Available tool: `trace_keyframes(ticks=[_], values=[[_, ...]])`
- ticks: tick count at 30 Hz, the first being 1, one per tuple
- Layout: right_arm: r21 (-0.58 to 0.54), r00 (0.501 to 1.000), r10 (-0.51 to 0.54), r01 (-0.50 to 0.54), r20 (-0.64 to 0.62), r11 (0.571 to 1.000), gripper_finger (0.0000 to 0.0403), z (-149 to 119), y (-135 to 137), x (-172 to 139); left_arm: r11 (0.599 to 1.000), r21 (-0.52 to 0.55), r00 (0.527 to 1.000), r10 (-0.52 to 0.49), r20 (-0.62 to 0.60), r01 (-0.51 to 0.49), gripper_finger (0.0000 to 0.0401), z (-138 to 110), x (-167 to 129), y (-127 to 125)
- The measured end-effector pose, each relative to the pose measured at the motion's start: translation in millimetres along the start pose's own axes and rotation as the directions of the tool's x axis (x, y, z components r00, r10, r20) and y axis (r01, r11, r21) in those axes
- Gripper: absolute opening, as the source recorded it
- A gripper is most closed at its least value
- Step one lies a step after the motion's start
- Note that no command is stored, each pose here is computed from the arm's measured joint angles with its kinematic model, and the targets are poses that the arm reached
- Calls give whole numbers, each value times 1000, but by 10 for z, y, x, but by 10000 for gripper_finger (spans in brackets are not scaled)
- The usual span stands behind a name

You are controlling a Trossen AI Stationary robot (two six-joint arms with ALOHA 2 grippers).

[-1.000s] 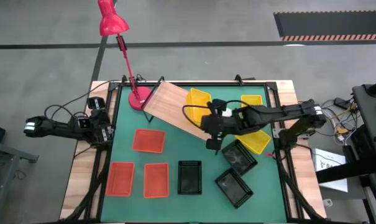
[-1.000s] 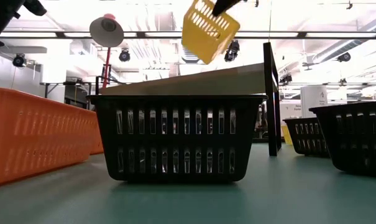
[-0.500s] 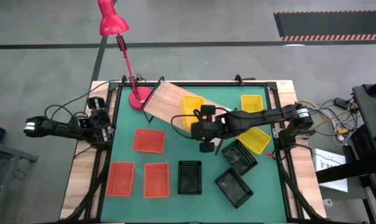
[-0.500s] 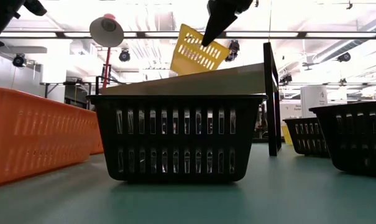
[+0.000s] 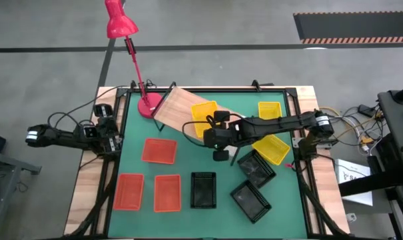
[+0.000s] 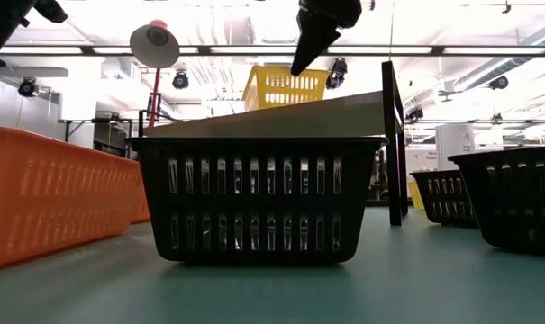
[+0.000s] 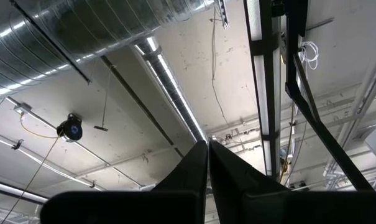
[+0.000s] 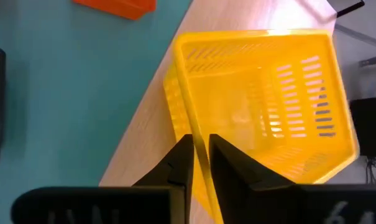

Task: Stack baskets on shelf by color
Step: Put the bottom yellow bin on the shelf

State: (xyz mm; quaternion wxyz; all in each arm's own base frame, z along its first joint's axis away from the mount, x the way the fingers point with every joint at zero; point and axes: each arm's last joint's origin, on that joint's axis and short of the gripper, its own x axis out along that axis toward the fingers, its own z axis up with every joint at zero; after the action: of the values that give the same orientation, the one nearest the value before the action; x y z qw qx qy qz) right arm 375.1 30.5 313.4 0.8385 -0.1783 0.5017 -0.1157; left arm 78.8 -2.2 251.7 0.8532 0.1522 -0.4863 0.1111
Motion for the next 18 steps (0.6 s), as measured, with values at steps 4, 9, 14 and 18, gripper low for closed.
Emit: trace_keyframes(ticks=[4, 9, 14, 18], values=[[7, 1000, -3, 3, -2, 1000, 68, -2, -28, 13, 1000, 0, 1000, 0, 0, 0, 1, 0, 0, 0], [14, 1000, -5, 4, 11, 1000, 86, -6, -51, -37, 1000, 0, 1000, 0, 0, 0, 1, 0, 0, 0], [40, 999, -8, 6, 42, 999, 95, -21, -108, -169, 1000, 0, 1000, 0, 0, 0, 1, 0, 0, 0], [45, 998, -10, 7, 66, 999, 95, -41, -155, -278, 1000, 0, 1000, 0, 0, 0, 1, 0, 0, 0]])
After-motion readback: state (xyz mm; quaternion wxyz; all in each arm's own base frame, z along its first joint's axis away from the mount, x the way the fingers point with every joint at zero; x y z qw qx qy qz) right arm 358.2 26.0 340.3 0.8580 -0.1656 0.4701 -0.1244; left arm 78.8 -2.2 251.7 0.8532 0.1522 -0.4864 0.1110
